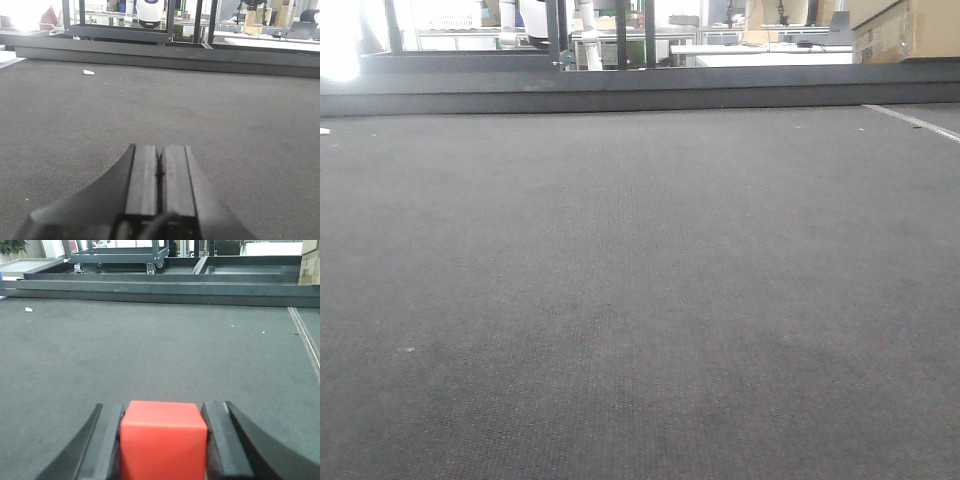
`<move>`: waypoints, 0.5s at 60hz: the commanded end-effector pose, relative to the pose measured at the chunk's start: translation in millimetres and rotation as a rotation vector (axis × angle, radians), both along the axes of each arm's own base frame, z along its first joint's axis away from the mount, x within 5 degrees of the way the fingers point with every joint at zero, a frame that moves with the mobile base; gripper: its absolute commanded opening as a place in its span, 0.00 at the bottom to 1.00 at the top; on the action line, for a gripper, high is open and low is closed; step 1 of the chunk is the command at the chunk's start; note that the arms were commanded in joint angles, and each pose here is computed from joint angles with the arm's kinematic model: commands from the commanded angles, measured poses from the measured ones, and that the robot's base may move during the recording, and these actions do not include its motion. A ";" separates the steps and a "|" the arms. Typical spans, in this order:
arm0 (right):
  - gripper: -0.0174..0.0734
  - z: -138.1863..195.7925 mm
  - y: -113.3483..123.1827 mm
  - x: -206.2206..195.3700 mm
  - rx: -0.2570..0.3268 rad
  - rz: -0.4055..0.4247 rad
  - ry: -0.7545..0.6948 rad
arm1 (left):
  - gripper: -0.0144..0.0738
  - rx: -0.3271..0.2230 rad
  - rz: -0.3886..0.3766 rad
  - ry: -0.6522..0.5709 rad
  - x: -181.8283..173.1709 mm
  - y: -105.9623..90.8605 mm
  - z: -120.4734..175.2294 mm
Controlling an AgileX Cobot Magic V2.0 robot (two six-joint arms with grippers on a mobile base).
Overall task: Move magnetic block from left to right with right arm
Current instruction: 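Hold the red cube raised in the right gripper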
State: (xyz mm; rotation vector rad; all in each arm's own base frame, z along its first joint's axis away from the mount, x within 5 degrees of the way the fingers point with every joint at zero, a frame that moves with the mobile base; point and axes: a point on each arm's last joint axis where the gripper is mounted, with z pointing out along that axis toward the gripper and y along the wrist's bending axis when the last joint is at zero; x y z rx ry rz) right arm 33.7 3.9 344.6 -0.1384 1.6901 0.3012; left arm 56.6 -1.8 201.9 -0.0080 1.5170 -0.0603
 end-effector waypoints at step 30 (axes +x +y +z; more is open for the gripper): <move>0.43 14.8 -0.1 0.0 0.000 -0.003 -0.103 | 0.03 -0.007 0.002 -0.094 -1.5 0.2 5.4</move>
